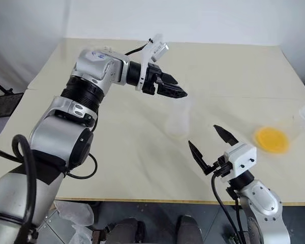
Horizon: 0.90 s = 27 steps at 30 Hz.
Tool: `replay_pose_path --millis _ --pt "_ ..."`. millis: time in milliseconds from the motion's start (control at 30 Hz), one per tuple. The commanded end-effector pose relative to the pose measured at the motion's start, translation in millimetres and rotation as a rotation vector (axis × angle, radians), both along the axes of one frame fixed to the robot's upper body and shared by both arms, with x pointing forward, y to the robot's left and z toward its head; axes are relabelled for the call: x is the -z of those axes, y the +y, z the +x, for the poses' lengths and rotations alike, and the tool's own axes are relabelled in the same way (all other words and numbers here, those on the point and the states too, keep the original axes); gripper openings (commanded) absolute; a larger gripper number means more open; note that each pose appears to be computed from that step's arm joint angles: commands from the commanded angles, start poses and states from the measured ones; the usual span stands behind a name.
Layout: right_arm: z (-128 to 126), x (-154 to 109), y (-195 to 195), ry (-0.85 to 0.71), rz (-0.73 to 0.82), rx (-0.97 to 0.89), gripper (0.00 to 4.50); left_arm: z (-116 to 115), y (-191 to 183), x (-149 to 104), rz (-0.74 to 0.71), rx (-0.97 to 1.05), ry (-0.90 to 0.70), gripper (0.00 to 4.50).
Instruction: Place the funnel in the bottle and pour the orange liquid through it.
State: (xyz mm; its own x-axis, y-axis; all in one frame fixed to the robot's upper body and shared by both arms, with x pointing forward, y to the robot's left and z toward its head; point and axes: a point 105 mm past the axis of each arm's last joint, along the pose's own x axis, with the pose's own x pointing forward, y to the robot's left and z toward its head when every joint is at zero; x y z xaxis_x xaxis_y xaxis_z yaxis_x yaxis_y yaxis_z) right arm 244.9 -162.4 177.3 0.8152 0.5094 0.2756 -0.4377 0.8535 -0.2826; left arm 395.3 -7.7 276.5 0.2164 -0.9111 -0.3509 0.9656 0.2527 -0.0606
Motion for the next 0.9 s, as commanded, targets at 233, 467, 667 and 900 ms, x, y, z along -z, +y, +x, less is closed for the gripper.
replay_pose_path --millis 233,467,667,900 --pt "-1.9 -9.9 1.6 -0.049 -0.006 -0.003 4.50 -8.9 9.5 -24.9 -0.210 0.145 -0.186 4.45" --pt "-2.9 -15.8 -10.8 -0.058 -0.027 0.026 4.50 -28.1 67.5 -29.6 -0.442 0.263 -0.341 4.45" --pt "-13.8 -23.6 -66.9 -0.063 -0.010 0.224 4.50 -30.3 132.1 23.3 -0.313 0.136 -0.504 4.45" --pt "-47.6 -12.8 -134.9 -0.032 0.048 0.513 4.50 -61.2 144.5 59.0 -0.357 0.087 -0.512 4.45"
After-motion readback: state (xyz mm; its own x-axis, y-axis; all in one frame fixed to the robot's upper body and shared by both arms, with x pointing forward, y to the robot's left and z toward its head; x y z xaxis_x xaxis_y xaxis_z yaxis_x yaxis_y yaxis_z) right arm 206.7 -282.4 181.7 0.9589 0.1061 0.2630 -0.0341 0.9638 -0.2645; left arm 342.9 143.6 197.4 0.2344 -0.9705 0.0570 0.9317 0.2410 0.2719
